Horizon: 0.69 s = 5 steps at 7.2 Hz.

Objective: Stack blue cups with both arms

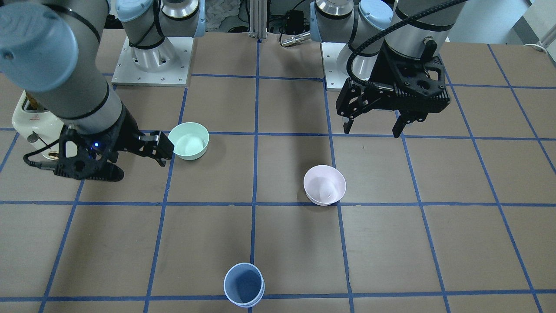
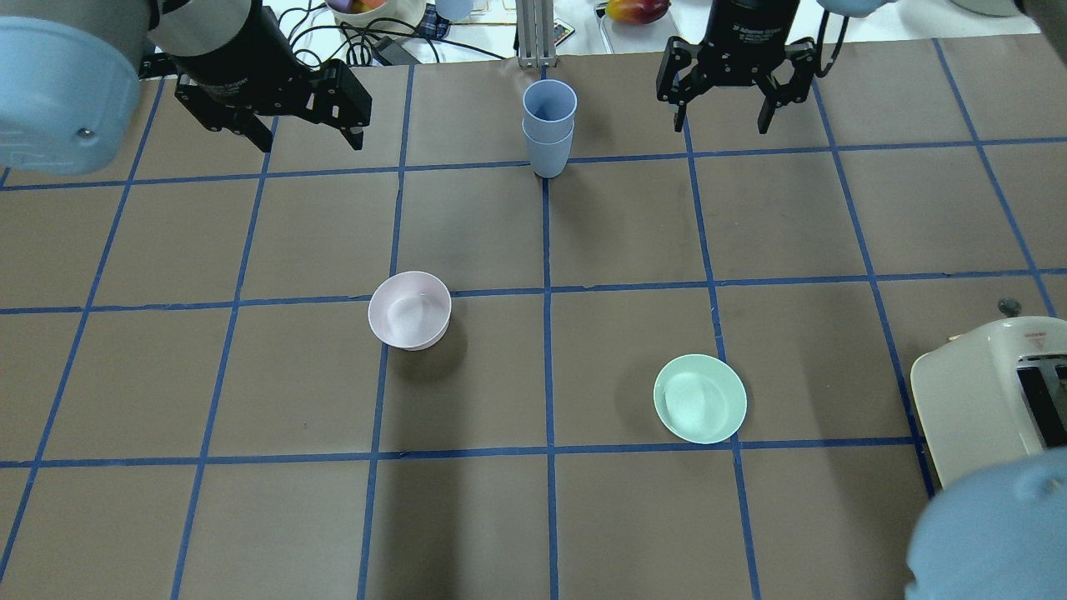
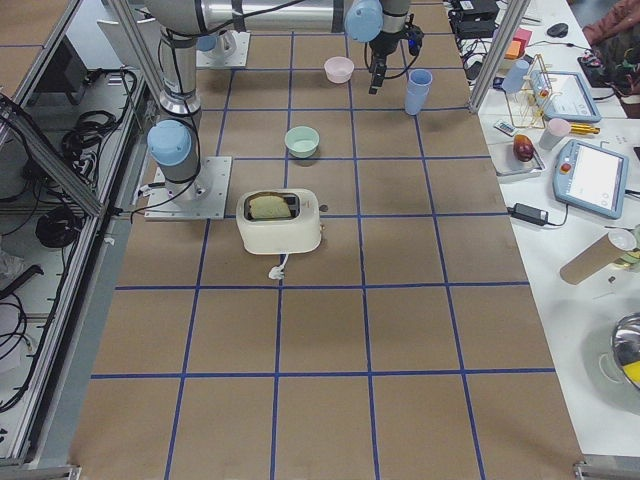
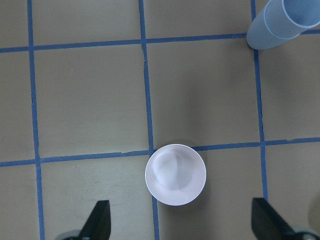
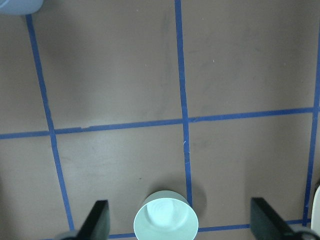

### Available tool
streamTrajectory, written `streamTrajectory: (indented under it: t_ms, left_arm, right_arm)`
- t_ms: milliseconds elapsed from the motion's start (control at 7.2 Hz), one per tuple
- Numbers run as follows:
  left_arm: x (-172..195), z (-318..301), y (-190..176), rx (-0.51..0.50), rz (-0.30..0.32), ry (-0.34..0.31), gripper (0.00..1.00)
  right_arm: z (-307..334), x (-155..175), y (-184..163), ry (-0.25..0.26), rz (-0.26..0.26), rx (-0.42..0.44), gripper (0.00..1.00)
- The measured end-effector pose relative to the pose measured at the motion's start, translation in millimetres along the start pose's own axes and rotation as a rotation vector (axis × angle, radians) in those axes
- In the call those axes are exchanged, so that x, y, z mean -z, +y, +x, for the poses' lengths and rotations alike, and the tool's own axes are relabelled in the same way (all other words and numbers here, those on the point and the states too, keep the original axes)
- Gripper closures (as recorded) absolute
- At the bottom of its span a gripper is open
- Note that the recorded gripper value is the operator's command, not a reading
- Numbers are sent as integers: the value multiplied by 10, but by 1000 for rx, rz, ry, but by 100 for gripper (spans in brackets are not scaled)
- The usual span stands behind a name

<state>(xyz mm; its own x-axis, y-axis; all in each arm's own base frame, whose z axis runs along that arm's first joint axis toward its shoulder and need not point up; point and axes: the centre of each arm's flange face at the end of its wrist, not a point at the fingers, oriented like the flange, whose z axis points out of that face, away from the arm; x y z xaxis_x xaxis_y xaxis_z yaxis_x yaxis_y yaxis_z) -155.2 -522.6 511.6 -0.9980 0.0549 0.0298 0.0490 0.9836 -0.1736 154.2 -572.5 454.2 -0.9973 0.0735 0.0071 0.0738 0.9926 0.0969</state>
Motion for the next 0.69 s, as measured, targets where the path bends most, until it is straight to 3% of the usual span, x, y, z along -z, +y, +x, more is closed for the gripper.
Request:
streamTrajectory:
  t_ms: [278, 694]
  left_arm:
    - [0, -1, 4, 0, -1, -1, 0]
    - [5, -1, 9, 0, -1, -1, 0]
  right_arm:
    - [58, 43, 357, -1, 5, -4, 0]
    - [56, 111, 509, -2, 11, 9, 0]
